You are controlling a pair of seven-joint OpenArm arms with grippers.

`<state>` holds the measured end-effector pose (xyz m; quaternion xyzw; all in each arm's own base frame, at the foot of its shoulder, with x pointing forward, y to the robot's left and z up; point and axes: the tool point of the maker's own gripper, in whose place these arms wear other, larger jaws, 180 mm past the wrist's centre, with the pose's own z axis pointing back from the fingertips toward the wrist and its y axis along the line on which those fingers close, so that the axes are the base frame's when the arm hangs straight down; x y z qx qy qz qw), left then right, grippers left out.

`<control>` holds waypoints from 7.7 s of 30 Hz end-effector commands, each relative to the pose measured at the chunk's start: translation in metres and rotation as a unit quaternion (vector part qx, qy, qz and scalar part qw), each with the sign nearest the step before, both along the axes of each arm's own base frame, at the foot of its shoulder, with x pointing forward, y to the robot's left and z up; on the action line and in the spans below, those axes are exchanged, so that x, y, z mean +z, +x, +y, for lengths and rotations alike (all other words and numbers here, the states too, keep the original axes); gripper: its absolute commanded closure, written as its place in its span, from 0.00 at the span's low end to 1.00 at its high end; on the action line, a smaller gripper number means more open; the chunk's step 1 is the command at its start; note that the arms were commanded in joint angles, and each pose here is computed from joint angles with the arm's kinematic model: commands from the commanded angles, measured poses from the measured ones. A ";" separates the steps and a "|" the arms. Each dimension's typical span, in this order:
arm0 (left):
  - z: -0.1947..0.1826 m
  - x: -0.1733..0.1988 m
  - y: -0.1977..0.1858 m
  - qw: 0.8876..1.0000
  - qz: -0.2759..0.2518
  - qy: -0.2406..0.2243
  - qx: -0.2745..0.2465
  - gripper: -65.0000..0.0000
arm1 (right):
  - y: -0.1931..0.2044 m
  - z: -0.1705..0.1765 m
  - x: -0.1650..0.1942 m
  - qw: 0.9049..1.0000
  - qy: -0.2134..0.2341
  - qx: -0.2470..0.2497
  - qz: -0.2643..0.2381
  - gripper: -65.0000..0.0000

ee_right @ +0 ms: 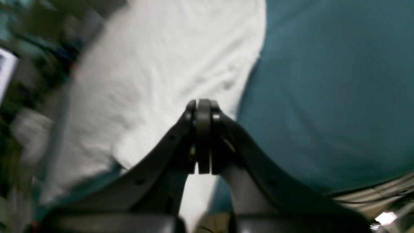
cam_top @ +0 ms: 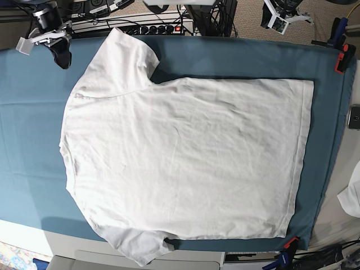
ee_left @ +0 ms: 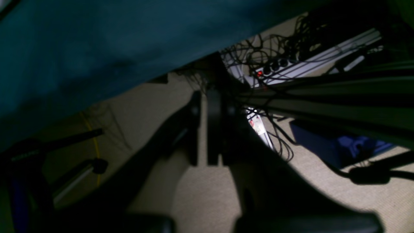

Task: Fold the T-shirt properly
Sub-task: 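Move the right gripper down to the shirt's shoulder corner, then grasp the shoulder corner with the right gripper and the hem corner with the left, then lift both held corners and pull the shirt edge toward the robot, then lower the held shirt edge onto the table with both grippers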

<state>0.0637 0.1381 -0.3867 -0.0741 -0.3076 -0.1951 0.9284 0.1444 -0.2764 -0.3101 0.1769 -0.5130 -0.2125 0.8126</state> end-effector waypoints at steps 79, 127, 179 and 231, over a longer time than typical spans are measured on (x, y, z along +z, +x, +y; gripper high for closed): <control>0.153 0.019 0.124 0.949 -0.030 -0.184 0.255 0.66 | -0.014 0.077 -0.114 0.983 0.086 0.028 0.161 1.00; 0.126 -0.005 0.151 0.961 0.000 -0.182 0.210 1.00 | -0.016 0.077 -0.114 0.983 0.085 0.027 0.162 1.00; 0.099 0.007 0.044 0.969 0.086 -0.143 0.181 1.00 | -0.138 0.033 -0.073 0.960 0.005 0.055 0.274 1.00; 0.095 0.034 0.139 0.980 -0.052 -0.118 0.152 1.00 | 0.080 0.017 0.004 0.984 -0.168 0.063 -0.013 1.00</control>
